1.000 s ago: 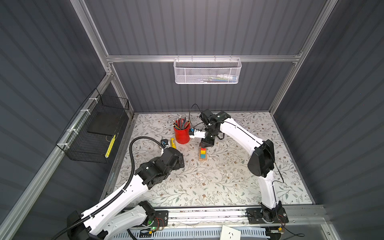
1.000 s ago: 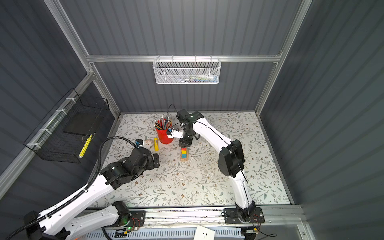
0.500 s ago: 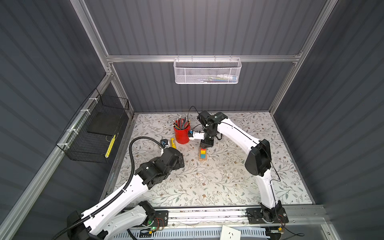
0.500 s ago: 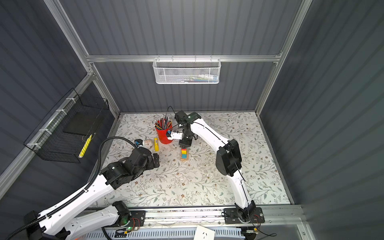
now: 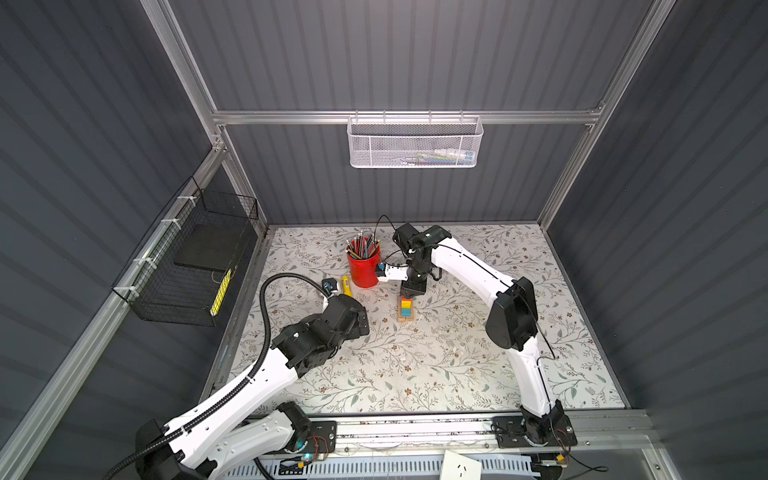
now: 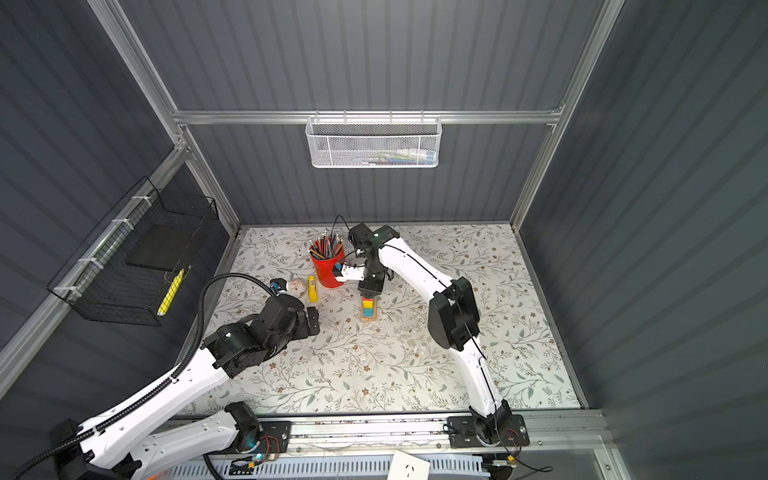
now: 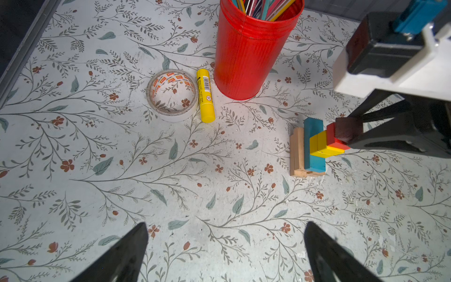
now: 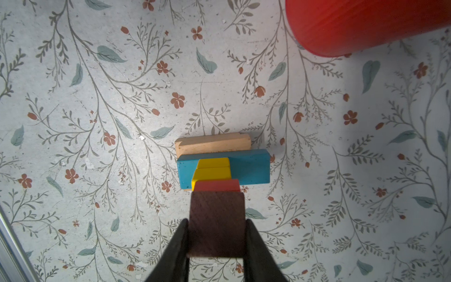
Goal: Build the wood block tower
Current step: 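Lower the dark brown cube onto the red cube and open the right gripper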
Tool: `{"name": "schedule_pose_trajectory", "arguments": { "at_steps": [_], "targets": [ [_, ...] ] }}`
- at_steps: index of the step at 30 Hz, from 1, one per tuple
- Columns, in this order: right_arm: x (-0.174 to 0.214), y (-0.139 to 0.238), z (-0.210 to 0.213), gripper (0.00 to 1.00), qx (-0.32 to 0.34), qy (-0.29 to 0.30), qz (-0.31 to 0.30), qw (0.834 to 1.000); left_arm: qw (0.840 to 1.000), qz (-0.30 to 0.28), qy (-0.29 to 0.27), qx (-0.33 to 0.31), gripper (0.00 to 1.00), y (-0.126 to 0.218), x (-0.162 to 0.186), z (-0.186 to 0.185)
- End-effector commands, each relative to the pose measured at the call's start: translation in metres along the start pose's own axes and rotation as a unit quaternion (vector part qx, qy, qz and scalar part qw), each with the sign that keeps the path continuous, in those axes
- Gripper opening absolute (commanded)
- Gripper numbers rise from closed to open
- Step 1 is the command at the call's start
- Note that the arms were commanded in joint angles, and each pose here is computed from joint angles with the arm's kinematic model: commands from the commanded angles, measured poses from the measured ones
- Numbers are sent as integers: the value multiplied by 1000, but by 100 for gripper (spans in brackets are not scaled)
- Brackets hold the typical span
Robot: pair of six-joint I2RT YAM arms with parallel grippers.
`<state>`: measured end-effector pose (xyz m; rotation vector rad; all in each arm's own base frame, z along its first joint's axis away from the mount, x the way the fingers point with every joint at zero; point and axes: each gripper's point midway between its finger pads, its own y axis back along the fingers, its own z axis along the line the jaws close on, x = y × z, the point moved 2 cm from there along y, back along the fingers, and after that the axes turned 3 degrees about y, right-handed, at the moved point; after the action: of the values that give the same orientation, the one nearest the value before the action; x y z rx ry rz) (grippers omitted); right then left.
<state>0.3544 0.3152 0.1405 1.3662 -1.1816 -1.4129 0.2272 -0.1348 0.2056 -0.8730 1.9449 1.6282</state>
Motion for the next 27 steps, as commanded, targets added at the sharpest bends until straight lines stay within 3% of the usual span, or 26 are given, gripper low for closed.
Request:
{"name": "schedule_pose_trajectory", "arguments": {
  "at_steps": [1,7,18,27],
  "targets": [
    [5,-3,2,32,-10,5,17,1000,1000,2,3,-17,100,-1,2,7],
    [6,-6,2,34,-9,5,22,1000,1000,2,2,-18,100,-1,2,8],
    [1,-2,3,47,-12,7,9,1000,1000,3,3,-18,100,-2,2,7],
    [1,-2,4,44,-18,8,8,1000,1000,3,5,-17,100,-1,2,7]
  ]
}}
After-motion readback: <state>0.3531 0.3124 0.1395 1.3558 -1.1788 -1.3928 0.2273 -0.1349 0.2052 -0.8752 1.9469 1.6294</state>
